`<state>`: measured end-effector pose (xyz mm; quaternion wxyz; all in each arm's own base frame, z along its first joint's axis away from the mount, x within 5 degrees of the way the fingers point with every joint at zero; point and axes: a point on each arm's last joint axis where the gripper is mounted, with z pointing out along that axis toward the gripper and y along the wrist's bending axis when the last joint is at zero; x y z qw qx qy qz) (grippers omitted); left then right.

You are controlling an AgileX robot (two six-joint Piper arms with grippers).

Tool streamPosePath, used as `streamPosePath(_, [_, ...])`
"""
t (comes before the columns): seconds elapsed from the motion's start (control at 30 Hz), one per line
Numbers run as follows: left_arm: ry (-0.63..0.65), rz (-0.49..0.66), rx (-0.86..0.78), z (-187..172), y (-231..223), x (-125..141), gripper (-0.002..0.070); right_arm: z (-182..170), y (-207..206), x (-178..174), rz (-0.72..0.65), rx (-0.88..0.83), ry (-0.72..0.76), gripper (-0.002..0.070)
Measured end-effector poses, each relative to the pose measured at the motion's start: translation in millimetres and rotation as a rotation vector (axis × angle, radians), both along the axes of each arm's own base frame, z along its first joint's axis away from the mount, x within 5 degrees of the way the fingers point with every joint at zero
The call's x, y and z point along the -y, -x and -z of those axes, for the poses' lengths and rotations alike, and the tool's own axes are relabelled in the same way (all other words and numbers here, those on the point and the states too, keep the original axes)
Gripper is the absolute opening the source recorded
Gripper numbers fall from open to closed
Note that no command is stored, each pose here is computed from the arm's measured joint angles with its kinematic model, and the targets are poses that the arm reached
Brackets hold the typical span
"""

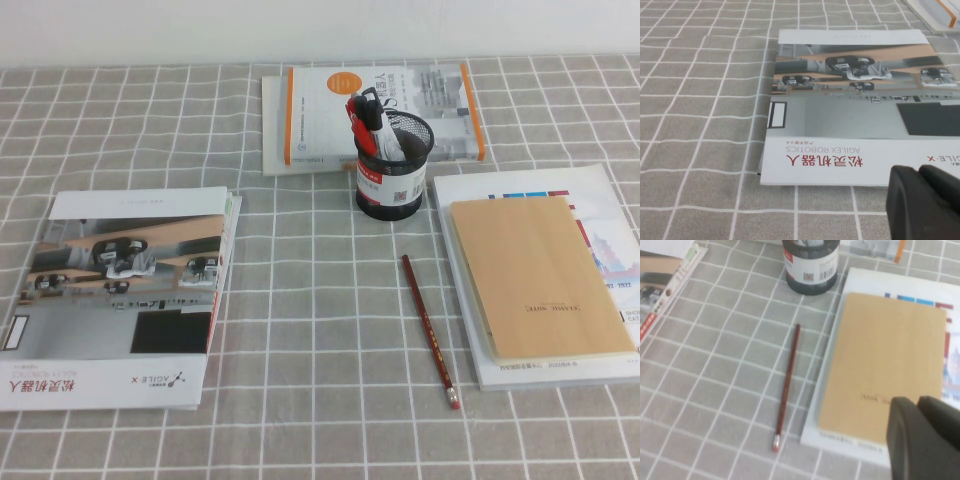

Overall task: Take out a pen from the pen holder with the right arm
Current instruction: 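Take a marker out of the pen holder and lay it on the table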

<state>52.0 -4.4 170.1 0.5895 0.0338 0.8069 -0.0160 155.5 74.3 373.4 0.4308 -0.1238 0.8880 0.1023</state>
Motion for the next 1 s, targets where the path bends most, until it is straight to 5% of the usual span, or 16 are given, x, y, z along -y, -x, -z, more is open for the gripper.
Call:
streamPosePath(0.4, [0.0,0.0,0.0,0.0,0.0,0.0,-0.0004,65.4,70.5,35.9,-0.004,-0.027,-0.024,-0.0012])
streamPosePath(0.83, [0.0,0.0,0.0,0.0,0.0,0.0,-0.0004,122.0,62.4,30.5,-0.055,0.131,-0.045,-0.0012])
streamPosePath(1.0, [0.0,0.0,0.0,0.0,0.0,0.0,-0.0004,141.9,67.9,43.4,0.041,0.175,-0.065,-0.0012])
